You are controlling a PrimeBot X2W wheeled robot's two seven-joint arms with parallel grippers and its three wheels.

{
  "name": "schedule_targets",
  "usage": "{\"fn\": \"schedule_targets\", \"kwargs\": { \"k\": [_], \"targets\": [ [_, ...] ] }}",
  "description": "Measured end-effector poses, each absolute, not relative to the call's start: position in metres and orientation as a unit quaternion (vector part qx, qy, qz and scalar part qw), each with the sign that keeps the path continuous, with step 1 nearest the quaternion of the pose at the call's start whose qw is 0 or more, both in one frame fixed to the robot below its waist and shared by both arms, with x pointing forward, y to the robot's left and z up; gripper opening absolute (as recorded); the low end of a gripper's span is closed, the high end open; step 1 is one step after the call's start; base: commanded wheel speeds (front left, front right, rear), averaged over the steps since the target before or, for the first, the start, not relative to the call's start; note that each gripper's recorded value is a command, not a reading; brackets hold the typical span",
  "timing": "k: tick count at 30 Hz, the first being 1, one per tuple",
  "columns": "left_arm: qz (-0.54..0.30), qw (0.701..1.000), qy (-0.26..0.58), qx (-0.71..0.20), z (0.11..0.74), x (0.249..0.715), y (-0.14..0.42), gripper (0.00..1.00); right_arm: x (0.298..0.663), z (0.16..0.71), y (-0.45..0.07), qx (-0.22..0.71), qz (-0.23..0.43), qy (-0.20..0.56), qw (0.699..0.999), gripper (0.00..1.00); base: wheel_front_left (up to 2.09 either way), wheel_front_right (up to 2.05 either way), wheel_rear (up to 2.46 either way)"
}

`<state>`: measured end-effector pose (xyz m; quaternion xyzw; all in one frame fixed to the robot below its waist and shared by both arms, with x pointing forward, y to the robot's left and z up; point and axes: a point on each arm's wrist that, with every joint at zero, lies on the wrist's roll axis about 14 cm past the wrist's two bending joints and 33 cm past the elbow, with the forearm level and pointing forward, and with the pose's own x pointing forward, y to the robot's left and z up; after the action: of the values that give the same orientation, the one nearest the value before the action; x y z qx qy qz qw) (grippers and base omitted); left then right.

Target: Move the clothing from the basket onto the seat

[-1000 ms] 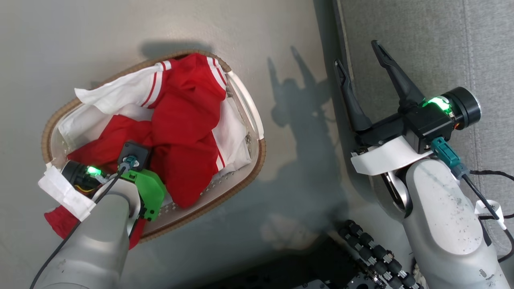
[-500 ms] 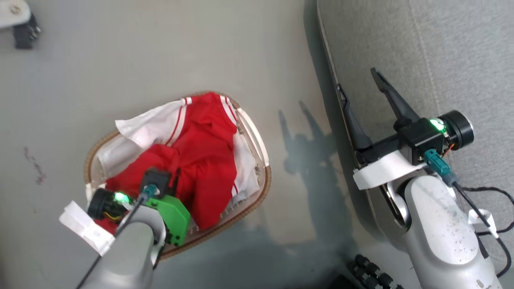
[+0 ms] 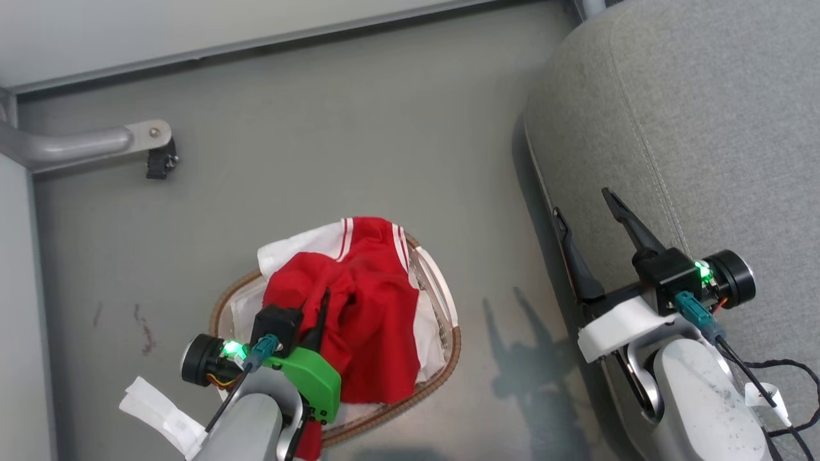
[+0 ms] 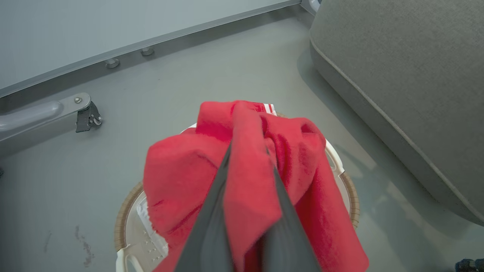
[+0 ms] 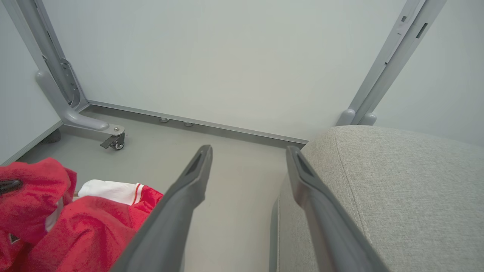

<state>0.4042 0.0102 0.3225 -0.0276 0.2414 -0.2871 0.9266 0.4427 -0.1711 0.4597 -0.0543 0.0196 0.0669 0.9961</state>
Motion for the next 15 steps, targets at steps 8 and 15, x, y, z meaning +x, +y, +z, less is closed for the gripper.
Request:
{"fn": "schedule_targets", "kwargs": {
  "k": [8, 15],
  "targets": [
    [-0.266, 0.954, 0.136, -0.042, 0.398, 0.413, 0.017, 0.00, 0.422, 0.483, -0.158, -0.046, 0.080, -0.006, 0.996, 1.00, 0.00, 0.00, 0.00],
    [-0.251, 0.965, 0.052, -0.049, 0.457, 0.417, 0.025, 0.00, 0.410, 0.500, -0.146, -0.041, 0.094, -0.028, 0.994, 1.00, 0.00, 0.00, 0.00]
  ]
}}
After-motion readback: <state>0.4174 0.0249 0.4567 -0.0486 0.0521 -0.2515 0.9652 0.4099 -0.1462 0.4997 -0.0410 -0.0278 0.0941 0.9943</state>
